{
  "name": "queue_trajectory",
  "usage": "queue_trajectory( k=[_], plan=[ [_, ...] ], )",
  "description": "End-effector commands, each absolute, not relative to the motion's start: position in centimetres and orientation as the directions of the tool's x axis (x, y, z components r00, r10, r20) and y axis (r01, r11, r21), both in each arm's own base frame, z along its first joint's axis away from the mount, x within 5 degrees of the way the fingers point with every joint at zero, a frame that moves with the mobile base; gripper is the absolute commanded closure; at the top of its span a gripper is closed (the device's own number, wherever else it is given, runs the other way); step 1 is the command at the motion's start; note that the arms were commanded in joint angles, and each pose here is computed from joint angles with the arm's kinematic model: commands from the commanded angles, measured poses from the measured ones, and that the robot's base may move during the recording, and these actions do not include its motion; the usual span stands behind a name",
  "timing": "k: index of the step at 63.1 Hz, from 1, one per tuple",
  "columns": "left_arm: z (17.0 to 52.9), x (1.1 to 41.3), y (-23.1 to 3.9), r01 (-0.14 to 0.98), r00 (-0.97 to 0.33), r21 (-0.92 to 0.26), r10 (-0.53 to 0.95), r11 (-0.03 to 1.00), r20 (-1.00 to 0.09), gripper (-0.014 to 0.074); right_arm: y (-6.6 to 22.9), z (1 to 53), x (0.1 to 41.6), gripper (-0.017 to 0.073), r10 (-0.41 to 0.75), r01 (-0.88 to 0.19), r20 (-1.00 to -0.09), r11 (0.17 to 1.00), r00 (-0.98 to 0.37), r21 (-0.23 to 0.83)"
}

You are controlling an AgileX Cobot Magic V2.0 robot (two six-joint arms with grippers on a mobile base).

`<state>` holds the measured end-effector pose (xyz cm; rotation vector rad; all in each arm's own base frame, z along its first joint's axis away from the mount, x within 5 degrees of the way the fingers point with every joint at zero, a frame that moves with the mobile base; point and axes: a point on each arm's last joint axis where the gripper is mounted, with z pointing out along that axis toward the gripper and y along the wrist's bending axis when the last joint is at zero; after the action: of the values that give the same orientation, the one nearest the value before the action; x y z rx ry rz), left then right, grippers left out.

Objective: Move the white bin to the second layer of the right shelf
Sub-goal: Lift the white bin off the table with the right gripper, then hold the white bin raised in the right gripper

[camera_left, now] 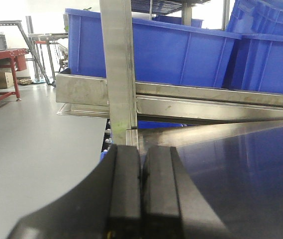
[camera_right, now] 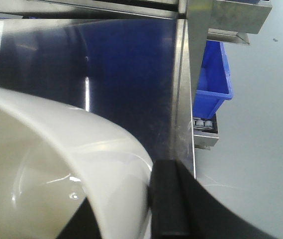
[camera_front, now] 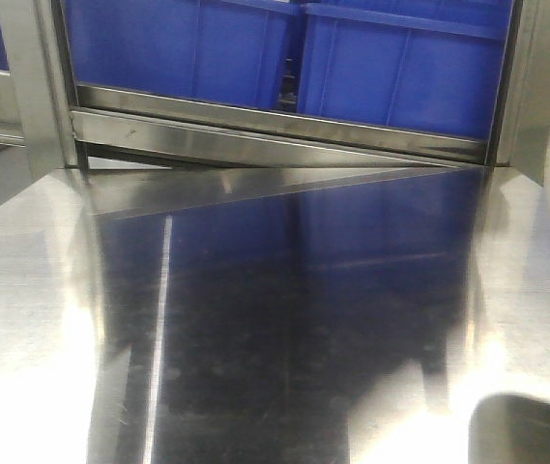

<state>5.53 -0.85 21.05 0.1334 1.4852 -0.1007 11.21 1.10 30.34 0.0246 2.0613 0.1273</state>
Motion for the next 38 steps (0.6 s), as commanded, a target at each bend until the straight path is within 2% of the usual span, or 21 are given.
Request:
queue_trajectory(
  k=[1,38],
  plan=[
    [20.77,5.5,-0.8,0.145,0.146,0.014,-0.007,0.989,-0.989,0.0509,1.11,32.12,11.48,0.0504,0.088,-0.048,-0.926,0.992,-0.367,0.113],
    [20.77,5.5,-0.8,0.145,0.146,0.014,-0.007,0.989,-0.989,0.0509,1.11,32.12,11.48,0.0504,0.088,-0.048,-0.926,0.992,-0.367,0.113]
  ],
)
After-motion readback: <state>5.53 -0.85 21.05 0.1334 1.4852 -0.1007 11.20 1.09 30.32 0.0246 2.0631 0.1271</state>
